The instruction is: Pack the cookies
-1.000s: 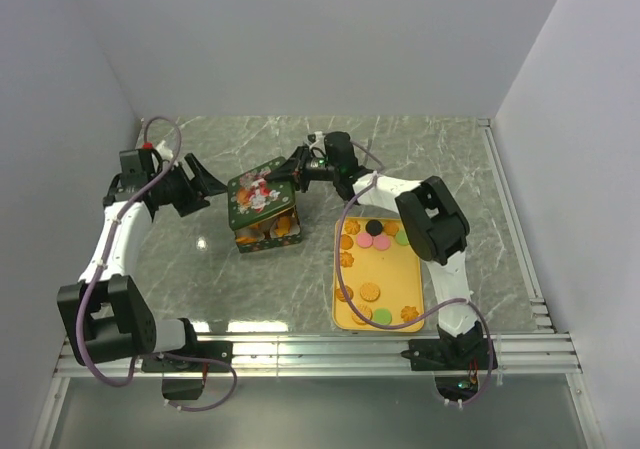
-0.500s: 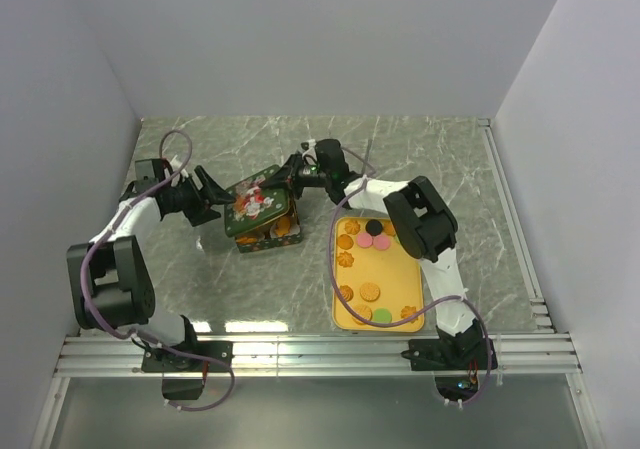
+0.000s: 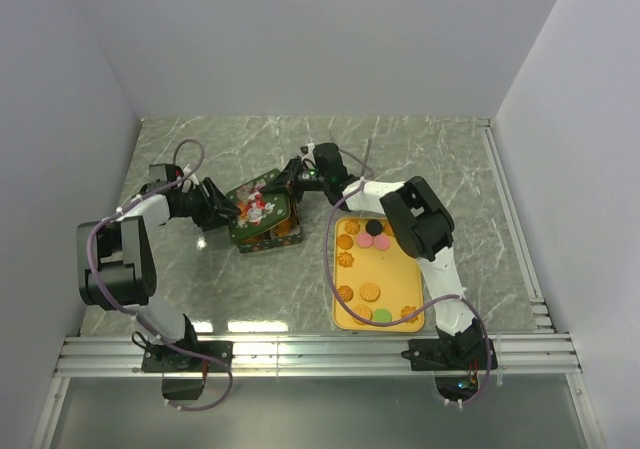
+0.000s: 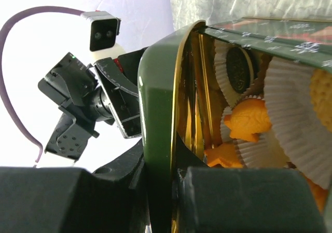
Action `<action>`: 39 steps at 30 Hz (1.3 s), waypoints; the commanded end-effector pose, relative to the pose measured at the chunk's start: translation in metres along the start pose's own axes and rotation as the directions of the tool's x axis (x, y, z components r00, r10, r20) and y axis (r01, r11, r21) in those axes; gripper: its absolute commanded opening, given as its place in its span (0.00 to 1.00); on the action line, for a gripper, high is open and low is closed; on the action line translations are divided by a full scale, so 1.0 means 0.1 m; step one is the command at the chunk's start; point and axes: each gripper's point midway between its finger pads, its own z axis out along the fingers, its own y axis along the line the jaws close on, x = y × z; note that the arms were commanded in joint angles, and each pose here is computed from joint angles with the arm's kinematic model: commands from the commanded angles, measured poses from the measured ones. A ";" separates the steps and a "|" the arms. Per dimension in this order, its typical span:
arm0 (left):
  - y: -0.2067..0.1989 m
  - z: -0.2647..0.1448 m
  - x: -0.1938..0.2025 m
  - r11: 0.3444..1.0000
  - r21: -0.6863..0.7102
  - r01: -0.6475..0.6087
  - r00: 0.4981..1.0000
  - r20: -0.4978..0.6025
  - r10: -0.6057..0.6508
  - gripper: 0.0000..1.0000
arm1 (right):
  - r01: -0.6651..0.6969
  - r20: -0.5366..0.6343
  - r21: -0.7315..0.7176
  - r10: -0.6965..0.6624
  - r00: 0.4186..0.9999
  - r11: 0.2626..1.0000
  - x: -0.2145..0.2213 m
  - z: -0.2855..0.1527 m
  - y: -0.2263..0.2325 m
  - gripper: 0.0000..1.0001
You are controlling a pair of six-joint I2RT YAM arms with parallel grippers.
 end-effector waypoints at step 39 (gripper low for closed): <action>-0.19 0.16 0.01 0.992 -0.043 -0.117 0.993 -0.032 0.115 0.43 | 0.185 0.035 0.646 -0.270 0.962 0.741 -0.12 -1.01 -0.40 0.65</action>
